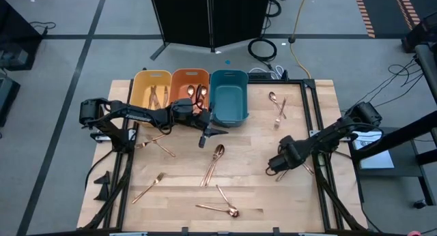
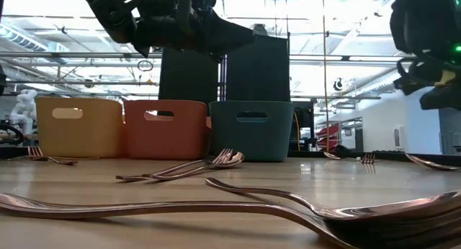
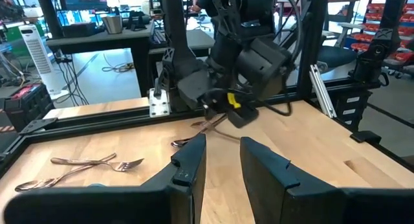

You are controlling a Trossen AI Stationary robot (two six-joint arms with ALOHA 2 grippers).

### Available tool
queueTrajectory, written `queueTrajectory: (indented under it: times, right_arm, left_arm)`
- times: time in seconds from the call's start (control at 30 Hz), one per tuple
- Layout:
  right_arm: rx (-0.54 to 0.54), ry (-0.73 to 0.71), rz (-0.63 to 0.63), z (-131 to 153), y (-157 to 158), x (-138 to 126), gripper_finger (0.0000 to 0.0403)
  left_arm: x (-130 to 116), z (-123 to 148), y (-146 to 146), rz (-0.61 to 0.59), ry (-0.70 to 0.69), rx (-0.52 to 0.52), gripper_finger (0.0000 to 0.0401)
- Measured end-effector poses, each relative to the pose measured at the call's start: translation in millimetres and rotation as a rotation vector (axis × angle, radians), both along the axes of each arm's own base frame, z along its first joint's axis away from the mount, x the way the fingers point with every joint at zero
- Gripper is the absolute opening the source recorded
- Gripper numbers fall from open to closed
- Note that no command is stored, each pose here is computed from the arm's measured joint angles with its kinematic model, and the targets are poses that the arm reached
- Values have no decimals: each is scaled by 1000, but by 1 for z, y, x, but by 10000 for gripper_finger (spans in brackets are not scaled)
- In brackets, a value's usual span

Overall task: Sort silverware
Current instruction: Put the gold spoon into the orange bin

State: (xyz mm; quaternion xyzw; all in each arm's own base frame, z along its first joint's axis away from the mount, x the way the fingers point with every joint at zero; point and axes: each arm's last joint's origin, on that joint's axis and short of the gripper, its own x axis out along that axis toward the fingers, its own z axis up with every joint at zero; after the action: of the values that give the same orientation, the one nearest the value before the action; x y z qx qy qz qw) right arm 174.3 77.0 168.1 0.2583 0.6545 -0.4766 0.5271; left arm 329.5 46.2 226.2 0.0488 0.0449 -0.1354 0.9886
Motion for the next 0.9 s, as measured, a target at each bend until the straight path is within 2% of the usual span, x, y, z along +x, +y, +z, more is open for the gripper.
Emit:
queueTrajectory:
  times: [0.17, 0.47, 0.6, 0.77, 0.9]
  right_arm:
    - [26, -74, 69, -2, -3, 10, 12]
    - [42, -3, 98, -14, -16, 2, 120]
    - [52, 21, 121, -21, -21, -3, 150]
    - [128, -31, 157, -40, -31, -6, 155]
    - [201, -40, 129, -48, -39, -10, 126]
  left_arm:
    - [0, 0, 0, 0, 1, 0, 93]
    - [0, -1, 0, -1, 8, -1, 93]
    - [0, -1, 0, -1, 8, 1, 93]
    - [0, -1, 0, -1, 8, 1, 93]
    - [0, -1, 0, -1, 9, 1, 93]
